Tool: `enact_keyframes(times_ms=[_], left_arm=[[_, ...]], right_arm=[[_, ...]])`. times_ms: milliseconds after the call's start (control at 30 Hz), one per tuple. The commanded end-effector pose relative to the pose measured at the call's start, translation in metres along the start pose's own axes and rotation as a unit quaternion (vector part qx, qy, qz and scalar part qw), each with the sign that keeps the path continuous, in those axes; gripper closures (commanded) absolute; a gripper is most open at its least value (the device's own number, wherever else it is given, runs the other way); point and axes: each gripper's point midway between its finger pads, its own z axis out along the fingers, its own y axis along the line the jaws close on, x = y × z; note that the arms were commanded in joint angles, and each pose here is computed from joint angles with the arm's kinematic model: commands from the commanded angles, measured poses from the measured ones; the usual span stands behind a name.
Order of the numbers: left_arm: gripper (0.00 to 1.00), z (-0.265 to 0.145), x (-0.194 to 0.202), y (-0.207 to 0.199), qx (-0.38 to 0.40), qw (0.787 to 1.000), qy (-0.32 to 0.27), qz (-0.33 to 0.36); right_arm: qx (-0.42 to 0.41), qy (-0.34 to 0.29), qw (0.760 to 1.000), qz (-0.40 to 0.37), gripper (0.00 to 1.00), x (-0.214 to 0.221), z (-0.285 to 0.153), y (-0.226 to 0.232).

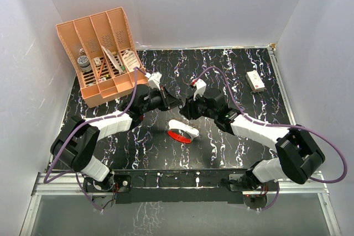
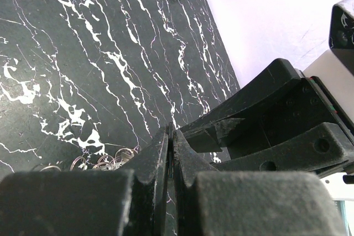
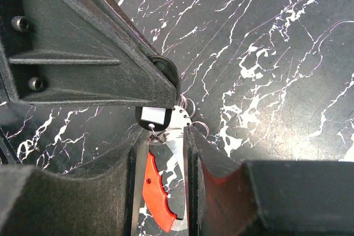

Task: Put the keys on the keyring

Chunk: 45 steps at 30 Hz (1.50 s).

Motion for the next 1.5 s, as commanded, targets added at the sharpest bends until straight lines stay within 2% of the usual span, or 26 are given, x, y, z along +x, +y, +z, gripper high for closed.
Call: enact_keyframes(times_ms=[0, 167, 533, 867, 900, 1033, 1100, 1200, 1467], left_arm=[[1.0, 0.001, -0.01, -0.014, 0.013, 1.0, -0.009, 0.008], [1.0, 0.0, -0.009, -0.014, 0.014, 1.0, -0.007, 0.007], [1.0, 0.0, -0.006, -0.01, 0.007, 1.0, -0.001, 0.006], [1.0, 0.0, 0.002, 0.005, -0.022, 1.0, 0.005, -0.007], [0.96, 0.0, 0.003, 0.007, -0.028, 1.0, 0.006, -0.009], [0.55, -0.002, 0.004, 0.013, -0.042, 0.999, 0.003, -0.013], [0.42, -0.004, 0.005, 0.015, -0.046, 0.999, 0.002, -0.012], [0.36, -0.009, 0.007, 0.019, -0.055, 0.998, 0.0, -0.011], [0.35, -0.017, 0.008, 0.023, -0.07, 0.997, -0.011, -0.006]], right_arm=[[-0.004, -0.072, 0.997, -0.019, 0.71, -0.048, -0.006, 0.01], [-0.002, -0.074, 0.997, -0.023, 0.76, -0.048, -0.007, 0.009], [0.0, -0.082, 0.996, -0.023, 0.99, -0.051, -0.009, 0.009], [0.011, -0.096, 0.995, -0.025, 1.0, -0.056, -0.017, 0.007], [0.013, -0.097, 0.995, -0.024, 1.0, -0.056, -0.018, 0.006], [0.017, -0.094, 0.995, -0.024, 1.0, -0.054, -0.021, 0.005], [0.017, -0.09, 0.996, -0.023, 1.0, -0.053, -0.023, 0.006], [0.015, -0.084, 0.996, -0.019, 1.0, -0.05, -0.027, 0.008], [0.009, -0.054, 0.998, -0.008, 1.0, -0.034, -0.04, 0.011]])
